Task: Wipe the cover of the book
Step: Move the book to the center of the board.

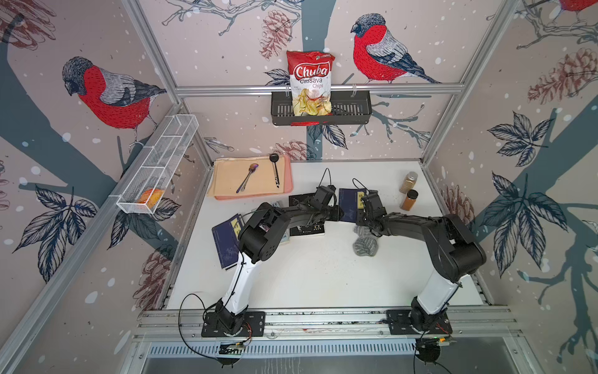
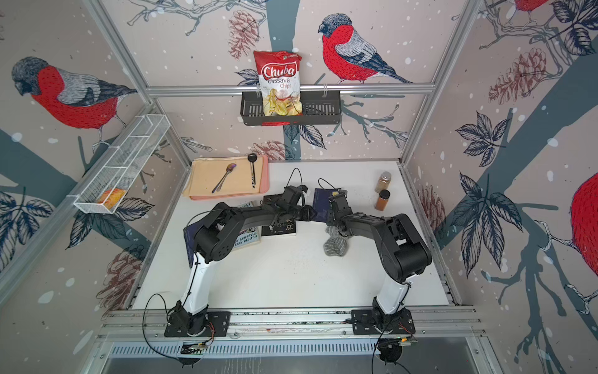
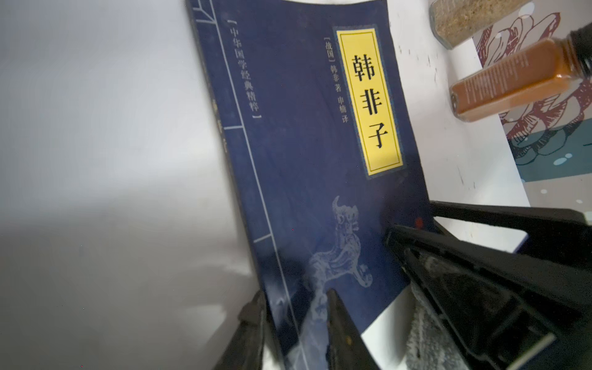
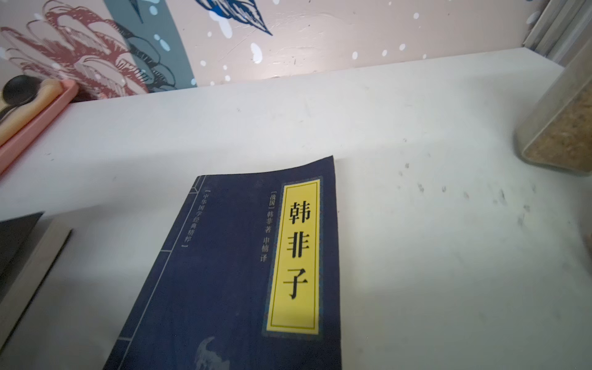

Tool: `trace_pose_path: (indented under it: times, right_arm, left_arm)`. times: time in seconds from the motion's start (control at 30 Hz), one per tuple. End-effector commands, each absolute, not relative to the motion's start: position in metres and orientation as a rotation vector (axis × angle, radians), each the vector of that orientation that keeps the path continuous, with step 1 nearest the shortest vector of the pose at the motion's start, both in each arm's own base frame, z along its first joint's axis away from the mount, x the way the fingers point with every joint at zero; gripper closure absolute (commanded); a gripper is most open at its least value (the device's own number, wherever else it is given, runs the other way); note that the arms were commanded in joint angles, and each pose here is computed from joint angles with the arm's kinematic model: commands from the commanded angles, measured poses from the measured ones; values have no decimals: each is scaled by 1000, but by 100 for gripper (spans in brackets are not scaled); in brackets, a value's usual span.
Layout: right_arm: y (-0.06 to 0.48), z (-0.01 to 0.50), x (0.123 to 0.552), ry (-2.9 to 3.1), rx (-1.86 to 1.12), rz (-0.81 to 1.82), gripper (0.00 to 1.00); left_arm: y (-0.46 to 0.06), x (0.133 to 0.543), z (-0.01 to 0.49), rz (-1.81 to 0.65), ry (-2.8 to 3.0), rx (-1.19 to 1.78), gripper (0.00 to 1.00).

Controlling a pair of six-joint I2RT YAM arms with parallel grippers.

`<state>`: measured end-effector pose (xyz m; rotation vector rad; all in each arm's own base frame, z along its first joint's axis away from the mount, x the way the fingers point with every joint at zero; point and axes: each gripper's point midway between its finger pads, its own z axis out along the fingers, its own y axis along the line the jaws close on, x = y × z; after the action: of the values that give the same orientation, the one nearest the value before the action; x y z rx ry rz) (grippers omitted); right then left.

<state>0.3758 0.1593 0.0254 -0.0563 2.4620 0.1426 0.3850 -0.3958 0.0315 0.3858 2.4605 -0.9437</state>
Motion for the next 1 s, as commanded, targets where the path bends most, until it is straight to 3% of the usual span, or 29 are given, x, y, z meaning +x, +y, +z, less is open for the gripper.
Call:
trace_pose_path:
  times: [0.0, 0.3, 0.37, 0.43, 0.5, 0.77, 0.97]
  right_arm:
    - [182, 23, 339, 2499, -118, 252, 56]
    - [190, 43, 261, 2452, -138, 348, 55]
    - [185, 53, 257, 2429, -122, 344, 47]
    - [175, 65, 259, 2408, -96, 289, 31]
    - [165, 72, 260, 2408, -82, 216, 27]
    - [143, 87, 243, 2401, -2, 77, 24]
    - [149, 56, 217, 2448, 20, 132, 24]
  left_arm:
    - [-404, 343, 50, -1118, 2402, 406, 68]
    - [-400, 239, 42, -1060, 2463, 545, 65]
    - [-400, 225, 41, -1046, 2474, 560, 62]
    - [-395, 222, 41, -1019, 2475, 545, 60]
    - [-388, 225, 44, -967, 2471, 530, 58]
    - [-364, 251, 75, -735, 2422, 524, 45]
    - [-351, 273, 86, -728, 2390, 505, 41]
